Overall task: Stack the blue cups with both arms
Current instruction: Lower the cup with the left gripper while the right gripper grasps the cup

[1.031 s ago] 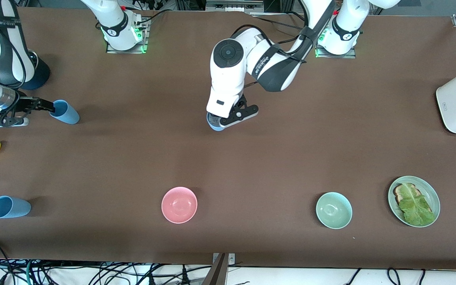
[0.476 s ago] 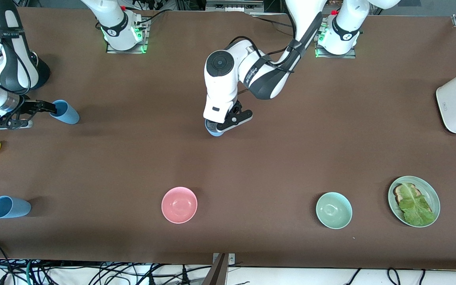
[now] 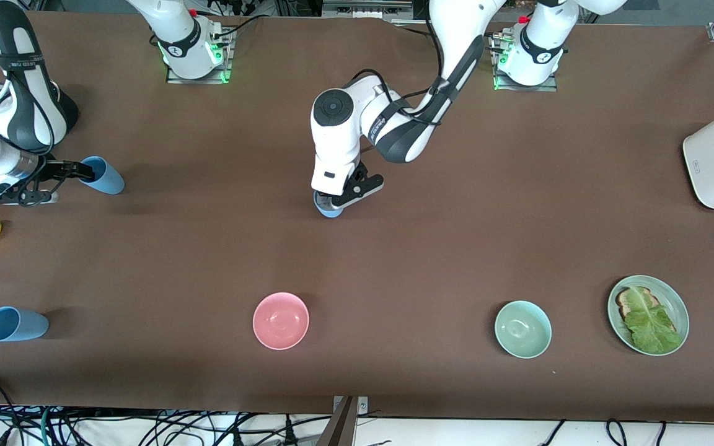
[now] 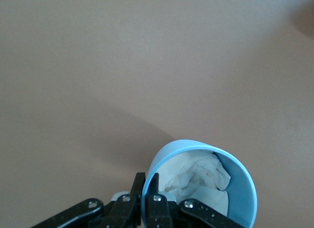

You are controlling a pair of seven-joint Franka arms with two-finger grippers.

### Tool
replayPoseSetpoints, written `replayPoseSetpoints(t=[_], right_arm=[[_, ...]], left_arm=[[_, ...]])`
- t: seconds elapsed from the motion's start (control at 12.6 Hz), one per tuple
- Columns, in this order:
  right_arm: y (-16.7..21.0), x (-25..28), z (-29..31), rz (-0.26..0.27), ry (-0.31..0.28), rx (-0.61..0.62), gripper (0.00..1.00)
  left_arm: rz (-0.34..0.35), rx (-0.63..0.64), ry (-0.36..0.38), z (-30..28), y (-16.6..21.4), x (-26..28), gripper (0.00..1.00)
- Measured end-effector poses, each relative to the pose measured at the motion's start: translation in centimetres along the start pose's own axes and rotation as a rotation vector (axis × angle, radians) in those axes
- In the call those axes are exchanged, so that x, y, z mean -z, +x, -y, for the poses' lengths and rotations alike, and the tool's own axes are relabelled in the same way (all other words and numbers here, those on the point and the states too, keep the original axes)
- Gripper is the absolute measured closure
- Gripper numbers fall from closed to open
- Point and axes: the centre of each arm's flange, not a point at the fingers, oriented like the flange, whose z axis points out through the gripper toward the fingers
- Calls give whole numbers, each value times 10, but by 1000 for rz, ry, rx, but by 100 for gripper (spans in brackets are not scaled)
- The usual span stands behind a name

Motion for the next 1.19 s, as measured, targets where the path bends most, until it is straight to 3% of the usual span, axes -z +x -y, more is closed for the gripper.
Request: replayPoseSetpoints(t=[0.4,0.48,0.56,0.95,1.19], right_arm=[[0,-1,0,0,1,0,90],[1,3,2,-6,9,-1,94],[1,3,2,-9,8,-1,94],[5,11,1,-11,7,-1,95],[18,46,-2,23,23,5,95]], left_arm=[[-28,13,-6,-3,-4,-20,94],[-29,15,-9,-3,-3,-19,94],[-31,17,-12,-4,-2,-18,88],[-70,-7,-24,-8,1,-11,34],[-81,-97,-25,-9,7,14,1]])
